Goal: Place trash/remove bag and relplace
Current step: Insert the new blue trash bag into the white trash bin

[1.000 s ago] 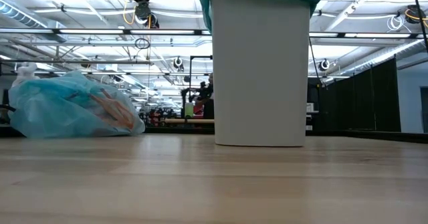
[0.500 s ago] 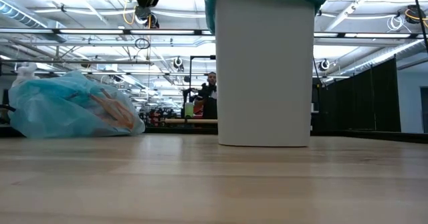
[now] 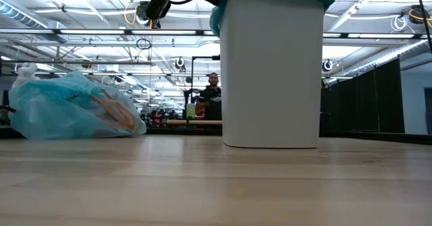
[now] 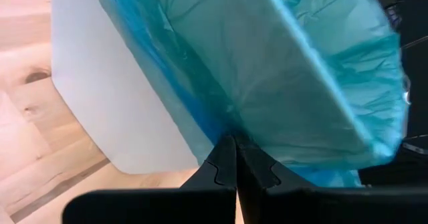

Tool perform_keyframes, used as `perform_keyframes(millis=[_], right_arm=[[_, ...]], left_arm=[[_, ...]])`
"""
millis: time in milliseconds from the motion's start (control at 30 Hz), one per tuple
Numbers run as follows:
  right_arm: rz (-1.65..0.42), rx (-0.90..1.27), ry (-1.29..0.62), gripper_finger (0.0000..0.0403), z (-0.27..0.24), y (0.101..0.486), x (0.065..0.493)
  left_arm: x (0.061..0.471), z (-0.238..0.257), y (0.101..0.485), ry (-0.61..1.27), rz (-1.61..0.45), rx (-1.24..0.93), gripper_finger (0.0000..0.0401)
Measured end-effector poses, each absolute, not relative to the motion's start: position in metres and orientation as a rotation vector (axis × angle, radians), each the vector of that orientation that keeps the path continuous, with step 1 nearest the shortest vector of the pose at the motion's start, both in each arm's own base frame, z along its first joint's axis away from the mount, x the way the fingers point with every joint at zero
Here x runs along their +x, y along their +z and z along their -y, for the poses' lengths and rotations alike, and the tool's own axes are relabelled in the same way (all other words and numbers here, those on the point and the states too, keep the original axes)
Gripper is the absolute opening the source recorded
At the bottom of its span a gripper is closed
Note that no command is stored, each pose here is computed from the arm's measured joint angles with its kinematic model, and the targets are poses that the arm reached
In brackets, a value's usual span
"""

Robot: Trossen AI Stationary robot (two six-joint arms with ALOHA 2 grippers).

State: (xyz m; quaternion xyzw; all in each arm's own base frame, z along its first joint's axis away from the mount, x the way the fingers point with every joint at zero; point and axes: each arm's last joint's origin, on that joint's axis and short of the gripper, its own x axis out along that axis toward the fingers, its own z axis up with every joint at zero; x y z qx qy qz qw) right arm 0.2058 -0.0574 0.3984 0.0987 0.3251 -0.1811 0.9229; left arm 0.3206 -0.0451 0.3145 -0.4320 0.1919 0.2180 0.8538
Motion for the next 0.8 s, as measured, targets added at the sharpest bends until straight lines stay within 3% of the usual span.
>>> perform_keyframes(millis=[533,800], right_arm=[[-0.679,0.151,-0.367,0.0000,0.037,0.400,0.201],[-0.631,0.092,-0.295,0.0000,0.002,0.407,0.196]], left_arm=[[0.330,0.047,0.305,0.457,-0.413,-0.907,0.0000],[0.330,0.047,0.305,0.454,-0.413,-0.907,0.0000]])
